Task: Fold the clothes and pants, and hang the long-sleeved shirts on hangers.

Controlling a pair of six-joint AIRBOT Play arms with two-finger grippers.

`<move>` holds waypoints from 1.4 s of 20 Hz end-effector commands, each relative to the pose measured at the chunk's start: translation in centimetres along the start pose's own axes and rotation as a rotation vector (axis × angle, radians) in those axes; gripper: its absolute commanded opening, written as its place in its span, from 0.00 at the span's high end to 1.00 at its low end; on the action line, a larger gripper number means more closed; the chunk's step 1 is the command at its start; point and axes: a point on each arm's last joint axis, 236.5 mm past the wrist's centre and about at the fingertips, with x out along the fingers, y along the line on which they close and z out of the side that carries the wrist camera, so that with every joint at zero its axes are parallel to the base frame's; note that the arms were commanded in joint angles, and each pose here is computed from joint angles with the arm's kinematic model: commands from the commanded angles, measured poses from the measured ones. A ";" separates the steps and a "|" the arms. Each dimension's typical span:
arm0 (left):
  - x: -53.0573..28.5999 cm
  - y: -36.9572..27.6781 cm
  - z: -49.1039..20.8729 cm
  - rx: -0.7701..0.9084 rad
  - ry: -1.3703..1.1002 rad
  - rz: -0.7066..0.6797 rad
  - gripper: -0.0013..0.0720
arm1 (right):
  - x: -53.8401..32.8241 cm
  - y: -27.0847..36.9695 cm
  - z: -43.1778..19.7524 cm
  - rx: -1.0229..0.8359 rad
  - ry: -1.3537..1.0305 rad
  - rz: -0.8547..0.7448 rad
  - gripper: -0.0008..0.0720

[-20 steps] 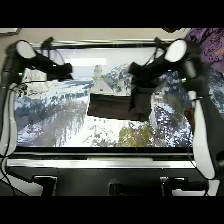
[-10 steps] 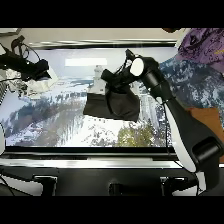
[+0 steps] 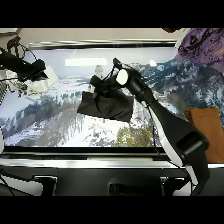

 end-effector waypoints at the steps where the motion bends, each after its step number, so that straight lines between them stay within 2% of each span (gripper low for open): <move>1: 0.0 0.1 0.1 -0.001 -0.003 0.000 0.96 | 2.0 0.9 -1.3 -0.008 0.019 0.037 0.95; 2: 0.0 0.1 0.1 -0.001 -0.003 0.000 0.96 | 2.2 1.0 -1.5 -0.018 0.024 0.046 0.86; 4: 0.0 0.1 0.1 -0.002 -0.003 0.000 0.96 | 2.2 2.3 -1.7 -0.049 0.025 0.096 0.44; 5: 0.0 0.1 0.1 -0.002 -0.003 0.000 0.96 | 1.8 3.5 -1.9 -0.072 0.031 0.142 0.33; 9: 0.0 0.1 0.1 -0.002 -0.003 0.000 0.96 | -3.1 6.7 -0.2 -0.185 -0.052 0.207 0.33; 11: 0.0 0.1 0.1 -0.002 -0.003 0.000 0.96 | -7.6 6.1 2.5 -0.177 -0.095 0.199 0.33; 15: -0.1 0.1 0.0 -0.002 -0.001 0.000 0.96 | -18.9 -0.9 8.2 -0.190 -0.160 0.072 0.32; 18: -0.1 0.1 0.0 -0.002 0.001 0.000 0.96 | -23.8 -8.8 11.2 -0.128 -0.175 -0.034 0.27; 19: -0.1 0.1 0.0 -0.003 0.000 0.000 0.96 | -24.0 -11.5 11.5 -0.095 -0.164 -0.055 0.23; 24: -0.1 0.1 0.0 -0.002 0.000 0.001 0.96 | -16.0 -21.4 7.2 0.167 -0.042 0.041 0.23; 28: -0.1 0.1 0.0 -0.002 0.000 0.001 0.96 | -9.8 -24.7 3.0 0.322 0.034 0.172 0.26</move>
